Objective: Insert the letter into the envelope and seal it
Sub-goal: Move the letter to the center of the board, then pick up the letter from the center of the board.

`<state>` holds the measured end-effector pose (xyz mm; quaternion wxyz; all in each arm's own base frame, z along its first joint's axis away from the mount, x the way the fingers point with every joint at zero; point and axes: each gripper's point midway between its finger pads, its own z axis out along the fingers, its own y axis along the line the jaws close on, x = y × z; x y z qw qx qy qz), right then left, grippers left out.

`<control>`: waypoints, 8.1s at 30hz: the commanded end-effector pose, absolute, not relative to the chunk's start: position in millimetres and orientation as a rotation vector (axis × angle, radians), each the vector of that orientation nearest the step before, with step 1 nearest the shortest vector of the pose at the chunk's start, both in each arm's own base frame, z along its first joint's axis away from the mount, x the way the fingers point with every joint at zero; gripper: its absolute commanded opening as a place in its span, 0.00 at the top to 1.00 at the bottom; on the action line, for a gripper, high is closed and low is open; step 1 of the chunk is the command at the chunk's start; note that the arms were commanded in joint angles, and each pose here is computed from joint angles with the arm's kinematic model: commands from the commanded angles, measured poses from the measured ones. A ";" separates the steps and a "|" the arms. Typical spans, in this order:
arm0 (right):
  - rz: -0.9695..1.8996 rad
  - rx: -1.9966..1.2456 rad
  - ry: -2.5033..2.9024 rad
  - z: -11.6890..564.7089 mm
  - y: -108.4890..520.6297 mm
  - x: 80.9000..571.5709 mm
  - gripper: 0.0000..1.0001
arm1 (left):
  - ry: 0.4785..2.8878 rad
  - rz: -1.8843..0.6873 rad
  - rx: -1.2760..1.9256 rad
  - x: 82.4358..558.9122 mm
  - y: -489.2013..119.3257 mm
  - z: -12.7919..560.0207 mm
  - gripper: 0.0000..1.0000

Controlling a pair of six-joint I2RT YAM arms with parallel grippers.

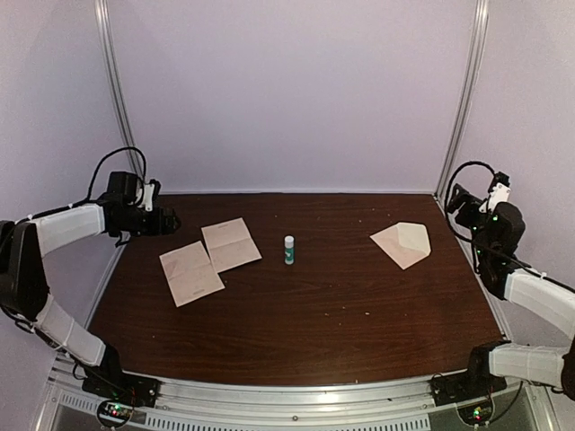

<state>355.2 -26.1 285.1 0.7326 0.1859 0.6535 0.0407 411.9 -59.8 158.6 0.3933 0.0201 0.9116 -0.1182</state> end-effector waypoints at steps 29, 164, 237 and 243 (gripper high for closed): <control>0.131 0.321 1.461 275.9 -11.9 354.9 0.00 | 2.609 -0.670 -0.048 350.0 -126.1 35.2 0.24; 1.019 -0.208 1.990 241.3 250.4 280.9 0.00 | 2.801 -0.879 0.296 151.3 -333.9 45.2 0.04; 1.023 -0.484 2.537 96.4 298.9 291.5 0.35 | 2.517 -0.604 0.509 249.4 -361.8 41.5 0.08; 1.061 -0.505 2.580 75.5 309.1 300.3 0.40 | 2.509 -0.587 0.522 252.1 -364.0 40.7 0.14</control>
